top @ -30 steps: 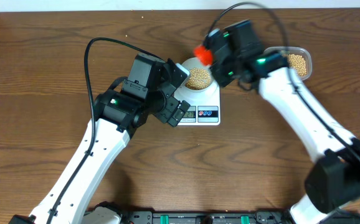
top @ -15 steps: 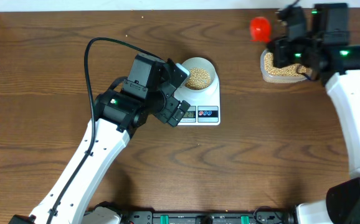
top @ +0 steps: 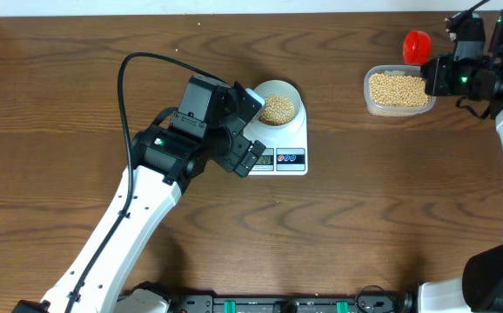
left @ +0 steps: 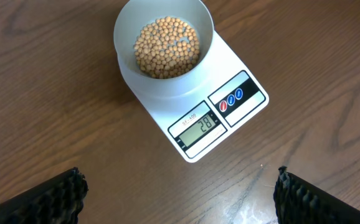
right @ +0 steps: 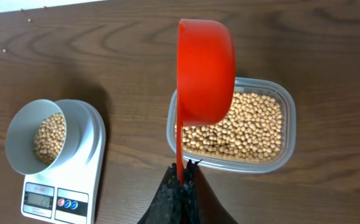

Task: Scoop item into bowl and weigh 50g on scale

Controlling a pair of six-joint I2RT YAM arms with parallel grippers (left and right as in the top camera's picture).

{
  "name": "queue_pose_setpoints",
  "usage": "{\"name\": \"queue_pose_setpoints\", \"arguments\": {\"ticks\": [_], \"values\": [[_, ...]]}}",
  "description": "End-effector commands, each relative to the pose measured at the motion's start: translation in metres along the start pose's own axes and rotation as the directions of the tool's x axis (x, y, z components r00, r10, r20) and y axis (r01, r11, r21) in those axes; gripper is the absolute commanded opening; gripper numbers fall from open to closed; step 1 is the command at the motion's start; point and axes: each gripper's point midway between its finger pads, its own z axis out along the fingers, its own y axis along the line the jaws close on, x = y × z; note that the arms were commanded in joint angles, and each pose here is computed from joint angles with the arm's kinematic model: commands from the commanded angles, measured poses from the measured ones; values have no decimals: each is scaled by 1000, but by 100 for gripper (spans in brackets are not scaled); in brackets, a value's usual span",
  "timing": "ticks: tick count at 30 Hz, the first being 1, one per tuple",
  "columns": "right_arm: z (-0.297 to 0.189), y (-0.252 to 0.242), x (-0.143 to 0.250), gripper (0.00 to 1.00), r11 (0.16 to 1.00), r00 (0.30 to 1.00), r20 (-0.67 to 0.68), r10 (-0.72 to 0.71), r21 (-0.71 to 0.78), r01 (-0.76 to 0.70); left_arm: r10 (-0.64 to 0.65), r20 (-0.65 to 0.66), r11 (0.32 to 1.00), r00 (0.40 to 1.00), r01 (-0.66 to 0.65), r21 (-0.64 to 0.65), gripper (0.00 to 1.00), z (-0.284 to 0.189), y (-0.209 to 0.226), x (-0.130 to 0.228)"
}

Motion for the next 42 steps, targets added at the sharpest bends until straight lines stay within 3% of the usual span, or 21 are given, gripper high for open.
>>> {"name": "queue_pose_setpoints", "arguments": {"ticks": [1, 16, 29, 37, 42], "values": [[10, -11, 10, 1, 999, 999, -32, 44, -1, -44, -4, 4, 1000, 1000, 4, 9, 98, 0, -1, -1], [77, -60, 60, 1, 987, 964, -233, 128, 124, -101, -4, 4, 1000, 1000, 4, 9, 98, 0, -1, -1], [90, -74, 76, 1, 974, 948, -295, 122, 217, -58, -5, 4, 1000, 1000, 5, 9, 98, 0, 0, -1], [105, -69, 90, 1, 978, 932, -345, 109, 204, -40, -4, 4, 1000, 1000, 4, 9, 98, 0, -1, -1], [123, -49, 103, 1, 992, 914, -387, 124, 77, -102, -4, 4, 1000, 1000, 4, 9, 98, 0, -1, -1]]}}
